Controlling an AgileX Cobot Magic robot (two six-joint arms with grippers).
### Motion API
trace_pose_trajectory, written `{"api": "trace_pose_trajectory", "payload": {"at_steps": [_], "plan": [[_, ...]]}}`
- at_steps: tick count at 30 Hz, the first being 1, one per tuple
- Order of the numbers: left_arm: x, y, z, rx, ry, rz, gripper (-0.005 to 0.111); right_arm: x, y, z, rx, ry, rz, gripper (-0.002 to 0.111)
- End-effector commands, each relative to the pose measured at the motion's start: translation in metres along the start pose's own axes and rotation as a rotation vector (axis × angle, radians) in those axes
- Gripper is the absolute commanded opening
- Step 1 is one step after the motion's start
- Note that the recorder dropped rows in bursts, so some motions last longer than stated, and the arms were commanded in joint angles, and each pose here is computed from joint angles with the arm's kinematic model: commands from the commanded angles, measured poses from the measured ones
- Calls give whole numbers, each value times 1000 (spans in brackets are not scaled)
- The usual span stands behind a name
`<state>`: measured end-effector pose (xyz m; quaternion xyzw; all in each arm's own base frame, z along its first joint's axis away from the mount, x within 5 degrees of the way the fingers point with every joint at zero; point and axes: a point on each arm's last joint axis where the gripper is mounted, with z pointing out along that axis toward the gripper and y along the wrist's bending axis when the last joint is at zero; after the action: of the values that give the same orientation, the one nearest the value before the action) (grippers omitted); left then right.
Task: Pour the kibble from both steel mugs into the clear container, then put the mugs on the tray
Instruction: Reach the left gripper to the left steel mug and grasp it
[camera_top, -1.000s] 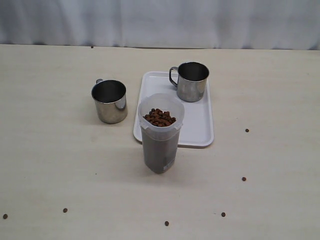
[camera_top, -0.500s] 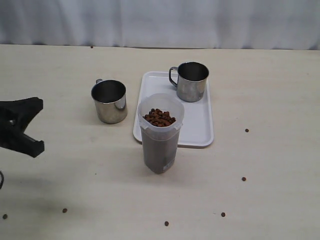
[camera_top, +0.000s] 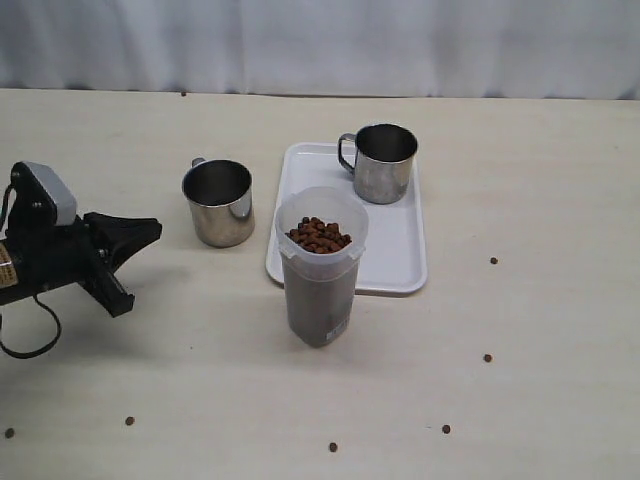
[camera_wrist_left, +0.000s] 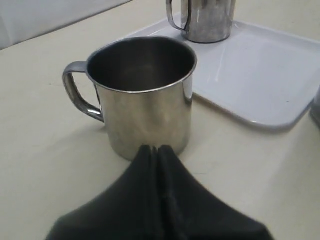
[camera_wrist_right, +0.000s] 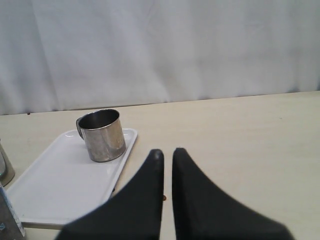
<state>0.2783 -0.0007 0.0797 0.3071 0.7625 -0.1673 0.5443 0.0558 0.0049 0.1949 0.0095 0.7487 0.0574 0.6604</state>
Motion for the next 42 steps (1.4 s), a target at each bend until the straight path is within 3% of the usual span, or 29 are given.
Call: {"api": "trace_pose_trajectory", "payload": {"at_steps": [1, 8, 11, 14, 18, 22, 34, 37, 42], "plan": [[5, 6, 10, 33, -17, 18, 10, 1, -1, 0, 8, 1, -15, 5], [11, 18, 21, 30, -22, 28, 64, 1, -1, 0, 8, 1, -15, 5], [12, 23, 27, 27, -49, 14, 68, 1, -1, 0, 8, 1, -15, 5], [16, 29, 40, 45, -78, -88, 68, 1, -1, 0, 8, 1, -15, 5], [13, 21, 63, 107, -91, -49, 70, 1, -1, 0, 8, 1, -15, 5], [8, 21, 79, 29, -68, -67, 82, 1, -1, 0, 8, 1, -15, 5], [-8, 17, 107, 71, -116, -1, 82, 1, -1, 0, 8, 1, -15, 5], [-7, 18, 107, 55, -107, -9, 65, 1, -1, 0, 8, 1, -15, 5], [-9, 21, 107, 25, -126, -27, 19, 1, -1, 0, 8, 1, -15, 5]]}}
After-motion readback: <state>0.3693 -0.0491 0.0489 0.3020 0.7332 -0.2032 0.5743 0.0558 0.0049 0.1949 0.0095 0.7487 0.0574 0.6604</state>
